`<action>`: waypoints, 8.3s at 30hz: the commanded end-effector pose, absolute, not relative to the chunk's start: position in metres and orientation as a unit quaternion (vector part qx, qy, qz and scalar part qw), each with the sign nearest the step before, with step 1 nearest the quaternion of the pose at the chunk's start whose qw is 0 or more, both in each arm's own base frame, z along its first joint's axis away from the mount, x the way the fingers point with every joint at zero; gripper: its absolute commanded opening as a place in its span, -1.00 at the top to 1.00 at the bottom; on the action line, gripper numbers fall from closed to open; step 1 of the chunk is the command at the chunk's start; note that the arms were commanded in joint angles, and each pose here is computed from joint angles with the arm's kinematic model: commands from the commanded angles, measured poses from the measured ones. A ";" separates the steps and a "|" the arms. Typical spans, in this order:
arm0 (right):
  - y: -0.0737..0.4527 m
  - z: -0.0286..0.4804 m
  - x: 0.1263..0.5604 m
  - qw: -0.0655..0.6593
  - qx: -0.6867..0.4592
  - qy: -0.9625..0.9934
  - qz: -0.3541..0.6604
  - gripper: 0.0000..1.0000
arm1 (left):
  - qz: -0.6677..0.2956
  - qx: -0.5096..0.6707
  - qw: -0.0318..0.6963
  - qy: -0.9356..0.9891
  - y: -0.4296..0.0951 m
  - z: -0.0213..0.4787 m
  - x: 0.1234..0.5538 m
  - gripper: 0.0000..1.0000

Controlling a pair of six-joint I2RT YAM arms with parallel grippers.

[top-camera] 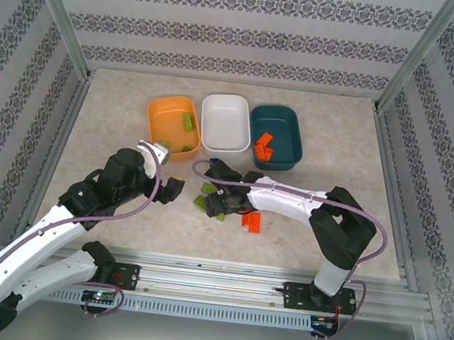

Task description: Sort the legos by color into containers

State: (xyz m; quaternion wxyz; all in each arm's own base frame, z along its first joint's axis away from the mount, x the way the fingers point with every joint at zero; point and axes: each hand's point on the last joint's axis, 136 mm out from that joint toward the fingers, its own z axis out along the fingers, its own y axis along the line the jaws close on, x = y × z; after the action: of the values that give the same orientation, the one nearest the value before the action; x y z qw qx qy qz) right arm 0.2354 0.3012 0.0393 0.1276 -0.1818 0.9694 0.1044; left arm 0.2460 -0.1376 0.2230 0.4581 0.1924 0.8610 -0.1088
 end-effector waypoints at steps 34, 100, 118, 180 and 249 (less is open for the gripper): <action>0.270 0.010 0.210 0.074 -0.082 0.994 0.022 -0.31 | -0.104 0.187 0.483 0.849 -0.132 0.240 0.247 -1.00; 0.301 0.019 0.185 0.097 -0.074 0.991 0.045 -0.17 | -0.109 0.186 0.493 0.843 -0.131 0.245 0.244 -1.00; 0.296 0.049 0.190 0.129 -0.085 0.987 0.053 0.25 | -0.110 0.184 0.494 0.843 -0.130 0.246 0.243 -1.00; 0.228 0.143 0.239 0.200 -0.049 0.957 0.204 -0.38 | -0.178 0.238 0.450 0.842 -0.166 0.230 0.240 -1.00; 0.255 0.028 0.220 0.108 -0.080 0.988 0.079 -0.14 | -0.185 0.245 0.417 0.856 -0.171 0.217 0.238 -1.00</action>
State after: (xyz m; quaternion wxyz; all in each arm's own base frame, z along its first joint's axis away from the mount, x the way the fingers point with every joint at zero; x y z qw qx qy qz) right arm 0.2174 0.2460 0.0295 0.1072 -0.0702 0.9883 0.0826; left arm 0.2342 -0.1733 0.2008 0.3936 0.2460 0.8660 -0.1862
